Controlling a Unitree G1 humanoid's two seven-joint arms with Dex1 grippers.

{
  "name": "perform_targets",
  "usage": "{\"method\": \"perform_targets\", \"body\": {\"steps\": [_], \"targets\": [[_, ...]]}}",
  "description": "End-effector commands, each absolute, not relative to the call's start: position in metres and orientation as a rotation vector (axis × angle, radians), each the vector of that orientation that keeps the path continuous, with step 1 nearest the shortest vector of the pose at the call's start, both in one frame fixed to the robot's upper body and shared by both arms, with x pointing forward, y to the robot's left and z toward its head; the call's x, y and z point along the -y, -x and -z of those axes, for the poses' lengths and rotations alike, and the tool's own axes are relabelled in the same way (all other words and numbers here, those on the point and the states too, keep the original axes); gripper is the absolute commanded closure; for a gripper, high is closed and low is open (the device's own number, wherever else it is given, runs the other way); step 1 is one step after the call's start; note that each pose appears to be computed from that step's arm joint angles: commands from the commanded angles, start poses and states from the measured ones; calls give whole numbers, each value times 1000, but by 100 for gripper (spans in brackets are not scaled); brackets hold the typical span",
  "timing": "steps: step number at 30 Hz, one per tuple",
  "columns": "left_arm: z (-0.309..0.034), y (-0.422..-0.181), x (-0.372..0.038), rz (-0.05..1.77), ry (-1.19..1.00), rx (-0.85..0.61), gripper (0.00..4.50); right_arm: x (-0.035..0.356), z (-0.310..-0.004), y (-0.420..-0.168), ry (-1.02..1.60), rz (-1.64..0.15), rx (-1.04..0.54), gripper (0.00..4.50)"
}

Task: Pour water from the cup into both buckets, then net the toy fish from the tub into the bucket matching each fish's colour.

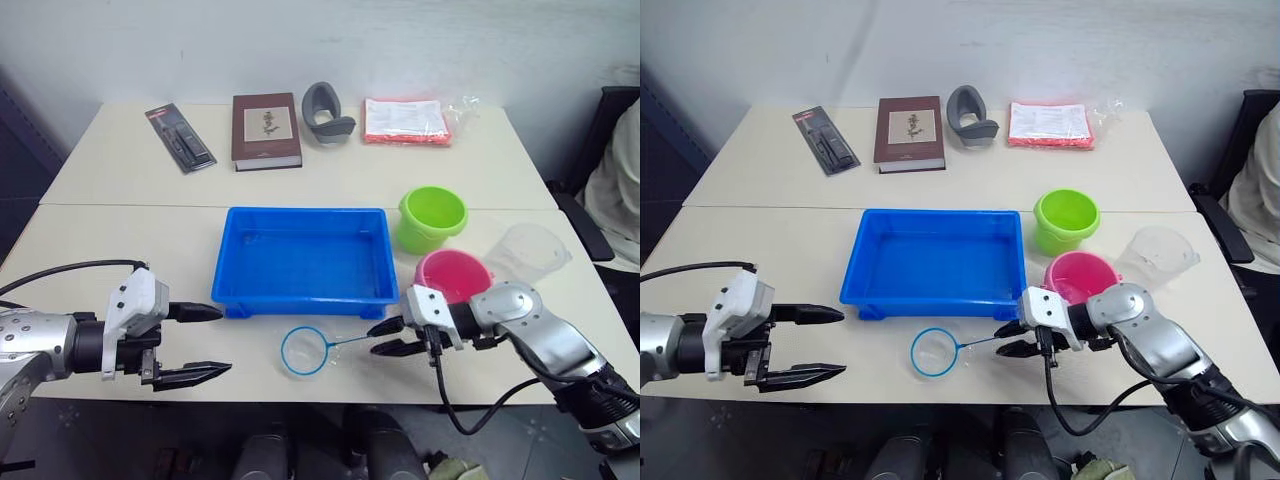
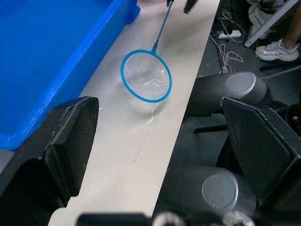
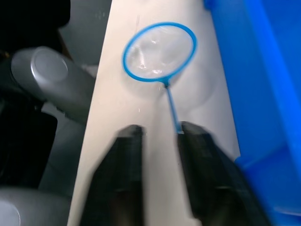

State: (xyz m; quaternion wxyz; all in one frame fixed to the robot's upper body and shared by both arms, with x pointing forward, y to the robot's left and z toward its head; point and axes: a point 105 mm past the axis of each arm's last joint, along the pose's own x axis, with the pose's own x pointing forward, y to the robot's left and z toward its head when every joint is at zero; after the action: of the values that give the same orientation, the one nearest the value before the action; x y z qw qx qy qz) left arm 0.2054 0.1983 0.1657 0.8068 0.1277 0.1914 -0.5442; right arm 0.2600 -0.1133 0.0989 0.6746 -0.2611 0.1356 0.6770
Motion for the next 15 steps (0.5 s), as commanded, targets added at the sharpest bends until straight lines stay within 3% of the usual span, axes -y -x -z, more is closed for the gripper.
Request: {"method": "perform_targets", "body": {"steps": [1,4,9,15], "targets": [[-177,-207,-199,1170,-265,-383,0,117,-104,-258,604,-1508,-278,147],[-183,-210,-198,1184,-230,-362,0,132,-125,-254,576,-1458,-237,7],[-198,-220,-206,1149,-189,-297,0,170,-176,-251,520,-1278,-184,7],[-224,-237,-227,1049,-81,-179,0,262,-214,-256,359,-868,-195,7]]}}
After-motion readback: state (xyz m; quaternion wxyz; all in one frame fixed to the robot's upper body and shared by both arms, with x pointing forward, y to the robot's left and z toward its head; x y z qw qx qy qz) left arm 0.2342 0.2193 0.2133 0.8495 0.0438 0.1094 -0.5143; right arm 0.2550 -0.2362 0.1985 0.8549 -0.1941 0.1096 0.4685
